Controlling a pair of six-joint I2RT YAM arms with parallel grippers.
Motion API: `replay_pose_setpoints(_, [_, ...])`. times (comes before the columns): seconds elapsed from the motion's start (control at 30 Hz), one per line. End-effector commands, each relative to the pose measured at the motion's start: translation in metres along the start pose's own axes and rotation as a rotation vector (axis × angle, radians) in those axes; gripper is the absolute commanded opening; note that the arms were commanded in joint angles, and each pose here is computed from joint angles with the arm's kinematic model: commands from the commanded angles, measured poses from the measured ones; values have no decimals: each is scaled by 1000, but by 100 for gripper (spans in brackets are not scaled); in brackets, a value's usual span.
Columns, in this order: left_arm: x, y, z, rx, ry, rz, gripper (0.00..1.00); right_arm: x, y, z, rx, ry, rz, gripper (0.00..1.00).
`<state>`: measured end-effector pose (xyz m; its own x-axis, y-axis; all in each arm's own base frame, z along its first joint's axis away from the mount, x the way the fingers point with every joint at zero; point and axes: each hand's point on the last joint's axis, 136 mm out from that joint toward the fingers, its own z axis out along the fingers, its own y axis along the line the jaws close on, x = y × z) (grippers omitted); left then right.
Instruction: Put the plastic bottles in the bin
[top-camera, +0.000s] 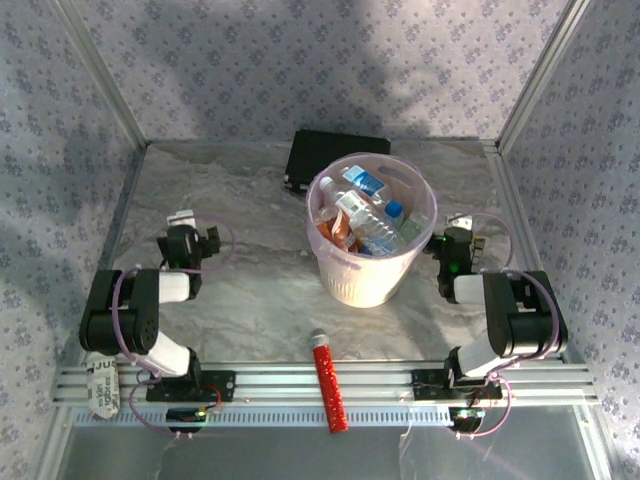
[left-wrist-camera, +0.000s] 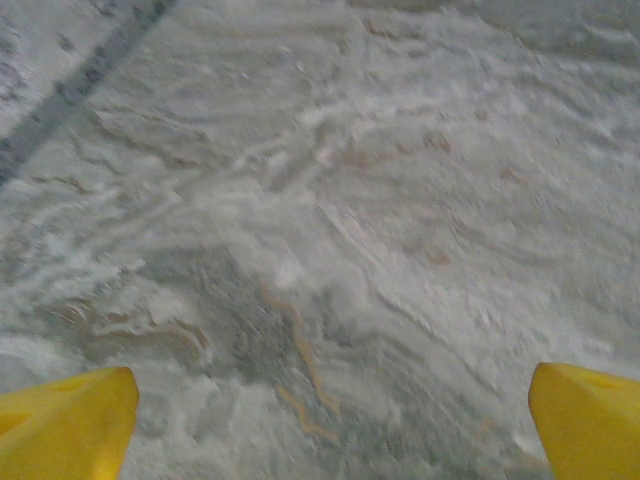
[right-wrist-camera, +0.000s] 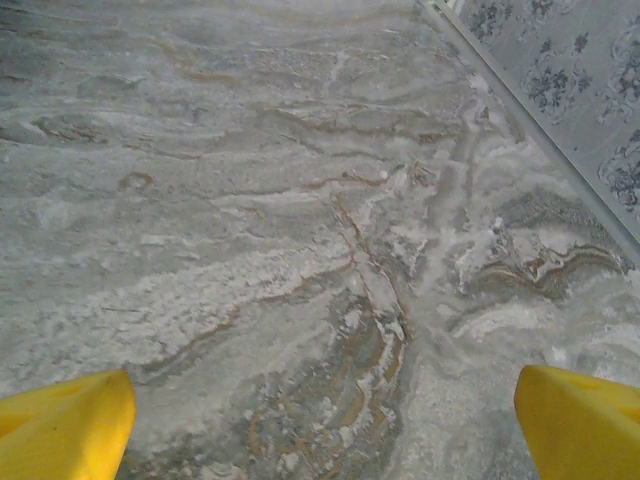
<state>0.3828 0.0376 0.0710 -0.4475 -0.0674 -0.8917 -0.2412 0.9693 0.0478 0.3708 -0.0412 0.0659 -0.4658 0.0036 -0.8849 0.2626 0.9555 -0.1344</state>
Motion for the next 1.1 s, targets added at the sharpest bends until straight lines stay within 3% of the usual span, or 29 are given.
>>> replay_pose_setpoints(0.0, [-23,-11,-1,57,-121,6,100,-19,3,-1,-30,-68,41,99])
replay_pose_setpoints(0.03, [-20,-11,-1,58,-83,7,100,-26,0,0,-28,-107,33,99])
replay_pose_setpoints(1.07, [-22,-10,-1,58,-98,7,100,-25,-1,2,-31,-92,32,99])
